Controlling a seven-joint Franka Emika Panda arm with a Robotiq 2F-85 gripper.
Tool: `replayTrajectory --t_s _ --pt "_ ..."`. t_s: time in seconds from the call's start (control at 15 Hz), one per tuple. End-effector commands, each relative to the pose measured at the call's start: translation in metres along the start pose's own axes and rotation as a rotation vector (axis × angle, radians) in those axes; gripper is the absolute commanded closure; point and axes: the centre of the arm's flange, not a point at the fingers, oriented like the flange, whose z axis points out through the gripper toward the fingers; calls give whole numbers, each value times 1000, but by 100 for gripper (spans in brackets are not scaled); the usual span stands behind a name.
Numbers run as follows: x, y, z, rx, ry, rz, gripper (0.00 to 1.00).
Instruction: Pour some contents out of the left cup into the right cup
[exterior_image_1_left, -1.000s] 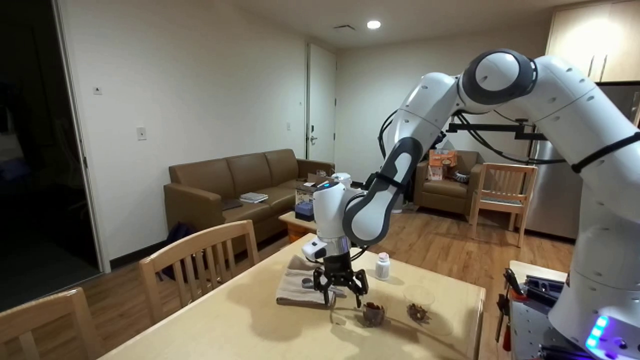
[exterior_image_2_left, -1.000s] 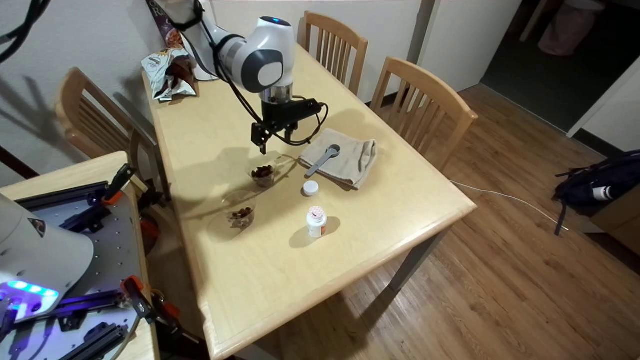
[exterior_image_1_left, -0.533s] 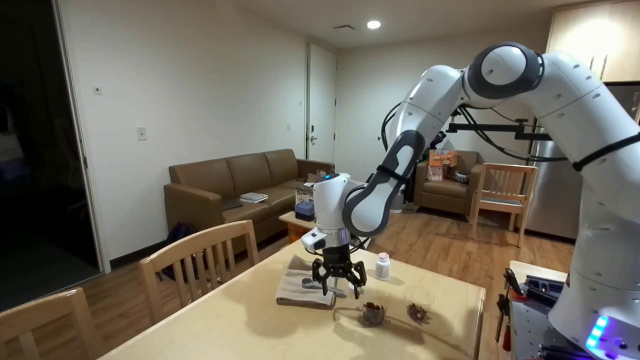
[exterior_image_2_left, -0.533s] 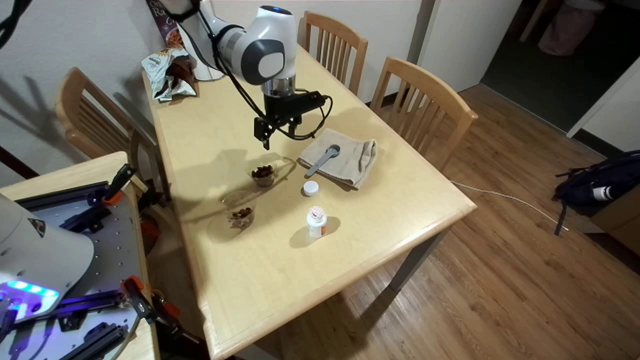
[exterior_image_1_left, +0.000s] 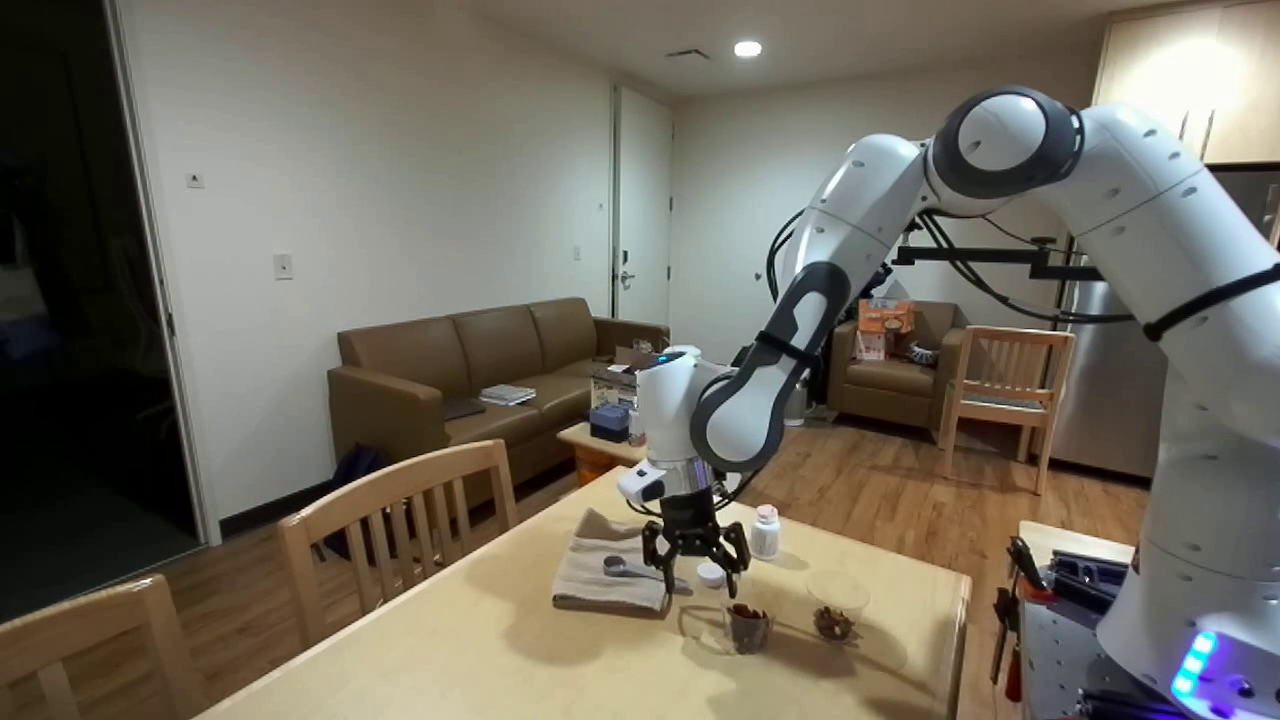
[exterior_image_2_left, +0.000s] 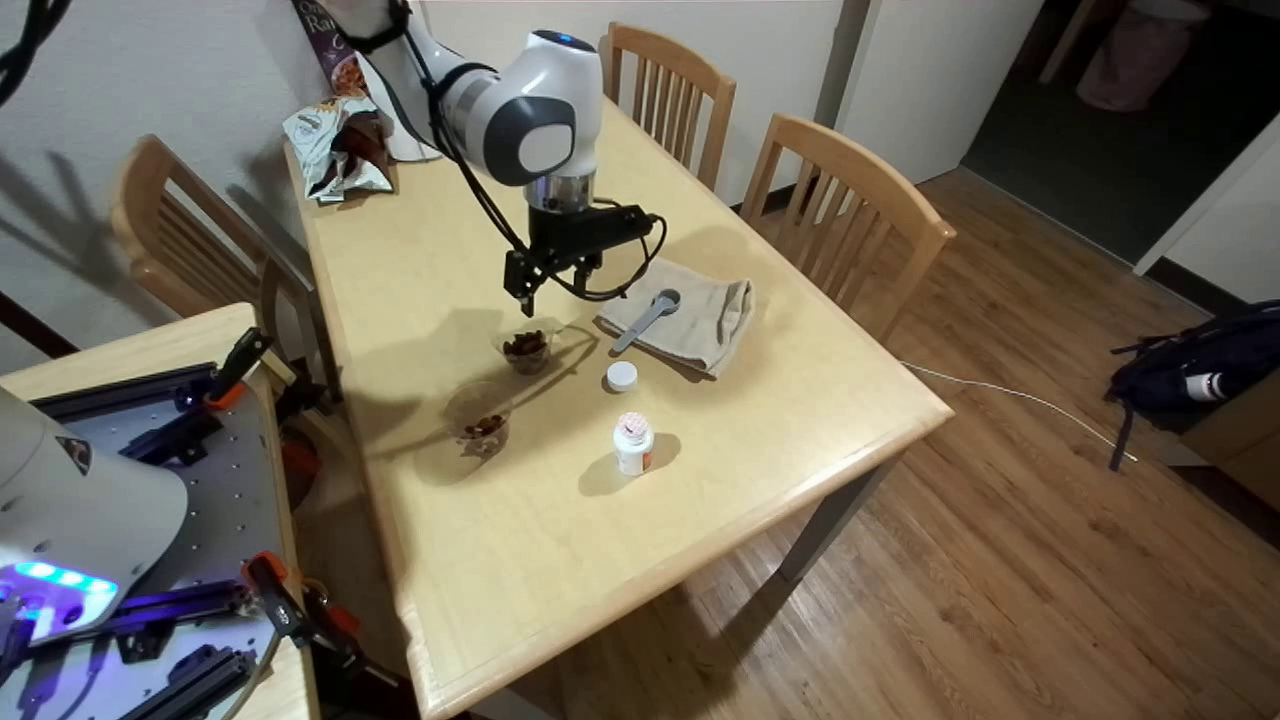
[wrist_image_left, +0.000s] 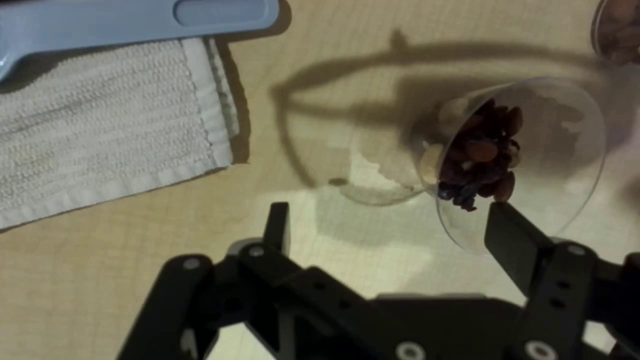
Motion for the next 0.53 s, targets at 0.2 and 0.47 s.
replayTrajectory --t_s 0.2,0.47 --pt "-3 -9 6 45 63 -24 0" --pt "-7 -12 16 40 69 -43 0"
